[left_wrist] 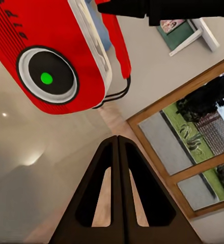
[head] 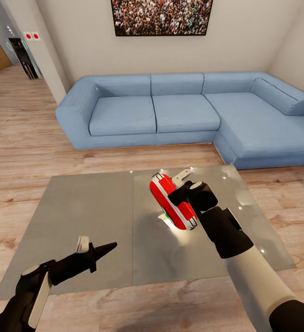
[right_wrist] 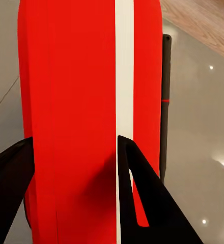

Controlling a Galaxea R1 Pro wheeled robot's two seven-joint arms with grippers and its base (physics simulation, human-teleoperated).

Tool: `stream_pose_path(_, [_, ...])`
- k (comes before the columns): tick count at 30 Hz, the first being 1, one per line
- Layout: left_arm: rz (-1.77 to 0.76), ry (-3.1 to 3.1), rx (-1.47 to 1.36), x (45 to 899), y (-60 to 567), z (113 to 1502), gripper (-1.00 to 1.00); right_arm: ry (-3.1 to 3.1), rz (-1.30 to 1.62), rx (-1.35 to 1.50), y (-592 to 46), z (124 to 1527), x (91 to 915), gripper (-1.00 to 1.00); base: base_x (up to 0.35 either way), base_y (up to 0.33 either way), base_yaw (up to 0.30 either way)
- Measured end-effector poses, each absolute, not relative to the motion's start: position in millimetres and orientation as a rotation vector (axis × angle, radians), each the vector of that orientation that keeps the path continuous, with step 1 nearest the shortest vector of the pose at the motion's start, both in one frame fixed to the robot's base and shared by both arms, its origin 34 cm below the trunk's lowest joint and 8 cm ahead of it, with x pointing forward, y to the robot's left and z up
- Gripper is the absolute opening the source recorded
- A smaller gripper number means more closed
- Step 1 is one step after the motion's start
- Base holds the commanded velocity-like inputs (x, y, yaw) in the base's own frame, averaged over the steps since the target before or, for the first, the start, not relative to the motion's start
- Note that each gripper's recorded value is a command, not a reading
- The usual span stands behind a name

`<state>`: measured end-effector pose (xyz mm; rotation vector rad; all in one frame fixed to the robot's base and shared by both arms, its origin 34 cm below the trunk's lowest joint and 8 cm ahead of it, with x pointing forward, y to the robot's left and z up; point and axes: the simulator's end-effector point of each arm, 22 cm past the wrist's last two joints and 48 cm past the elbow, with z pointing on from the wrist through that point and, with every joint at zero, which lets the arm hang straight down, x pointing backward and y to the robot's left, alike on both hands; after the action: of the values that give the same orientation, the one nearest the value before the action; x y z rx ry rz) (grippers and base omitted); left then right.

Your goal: Turn on the radio receiver that's on the table in the living room.

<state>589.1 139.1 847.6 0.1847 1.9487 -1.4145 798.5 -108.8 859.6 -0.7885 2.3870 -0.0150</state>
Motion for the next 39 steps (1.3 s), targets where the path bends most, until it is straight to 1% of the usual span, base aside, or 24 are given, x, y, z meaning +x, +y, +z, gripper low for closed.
stream_pose_path(9, [-1.419,1.956,0.179,589,138,847,-1.0,2.398,-0.018,-0.792,-109,855,797,-1.0,0.0,0.0,0.0])
stream_pose_path(13, [-1.418,1.955,0.182,589,137,846,-1.0,2.53,-0.051,-0.825,-123,805,781,-1.0,0.0,0.0,0.0])
stream_pose_path(19, [-1.413,1.958,0.185,589,137,846,-1.0,2.629,-0.087,-0.847,-126,791,806,-1.0,0.0,0.0,0.0])
stream_pose_path(29, [-1.401,1.964,0.175,590,137,843,-1.0,2.646,-0.101,-0.847,-130,796,818,-1.0,0.0,0.0,0.0])
stream_pose_path(39, [-1.4,1.966,0.171,590,137,842,-1.0,2.752,-0.006,-0.876,-129,772,798,-1.0,0.0,0.0,0.0])
